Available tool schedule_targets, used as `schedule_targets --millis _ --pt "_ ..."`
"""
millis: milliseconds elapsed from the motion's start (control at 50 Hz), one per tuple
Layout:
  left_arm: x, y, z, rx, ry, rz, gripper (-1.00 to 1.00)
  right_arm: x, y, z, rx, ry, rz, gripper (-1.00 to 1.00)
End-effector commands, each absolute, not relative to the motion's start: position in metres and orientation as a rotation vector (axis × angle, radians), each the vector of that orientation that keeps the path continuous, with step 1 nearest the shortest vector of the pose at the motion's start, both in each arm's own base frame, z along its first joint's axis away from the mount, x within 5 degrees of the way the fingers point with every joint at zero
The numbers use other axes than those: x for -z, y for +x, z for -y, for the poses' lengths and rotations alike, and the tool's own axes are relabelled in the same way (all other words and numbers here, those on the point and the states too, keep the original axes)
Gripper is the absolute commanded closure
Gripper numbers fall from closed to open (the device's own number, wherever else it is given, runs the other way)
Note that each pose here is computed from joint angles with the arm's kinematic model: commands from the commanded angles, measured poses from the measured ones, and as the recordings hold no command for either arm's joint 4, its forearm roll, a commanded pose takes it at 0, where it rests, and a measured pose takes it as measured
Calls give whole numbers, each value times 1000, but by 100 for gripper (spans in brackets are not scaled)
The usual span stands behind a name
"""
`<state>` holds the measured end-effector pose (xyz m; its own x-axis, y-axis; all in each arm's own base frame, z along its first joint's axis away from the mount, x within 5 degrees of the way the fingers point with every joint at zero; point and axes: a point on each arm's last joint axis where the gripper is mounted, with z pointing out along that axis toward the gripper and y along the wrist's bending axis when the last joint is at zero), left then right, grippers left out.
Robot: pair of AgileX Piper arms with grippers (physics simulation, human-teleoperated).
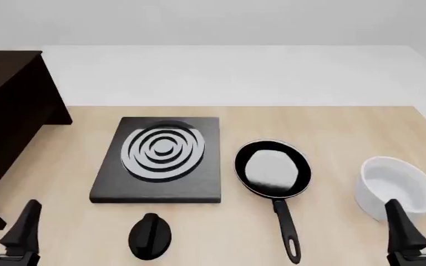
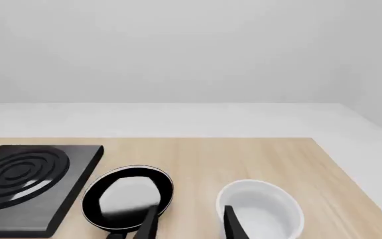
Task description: Put the frying pan under the cabinet shelf.
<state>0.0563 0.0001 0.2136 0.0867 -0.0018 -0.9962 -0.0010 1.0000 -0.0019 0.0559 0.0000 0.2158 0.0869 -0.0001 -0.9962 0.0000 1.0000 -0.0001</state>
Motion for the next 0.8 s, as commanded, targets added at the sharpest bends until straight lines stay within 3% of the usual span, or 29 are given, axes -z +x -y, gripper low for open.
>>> schedule_targets --millis 20,280,800 --pt "-213 56 -1 -4 -10 -1491 -100 -214 57 0 0 0 -1485 -100" --pt "-240 64 -1 -8 -8 -1464 -100 -214 57 0 0 0 -1485 -100" --pt "-294 116 35 133 316 -1452 -100 -214 57 0 0 0 -1485 -100"
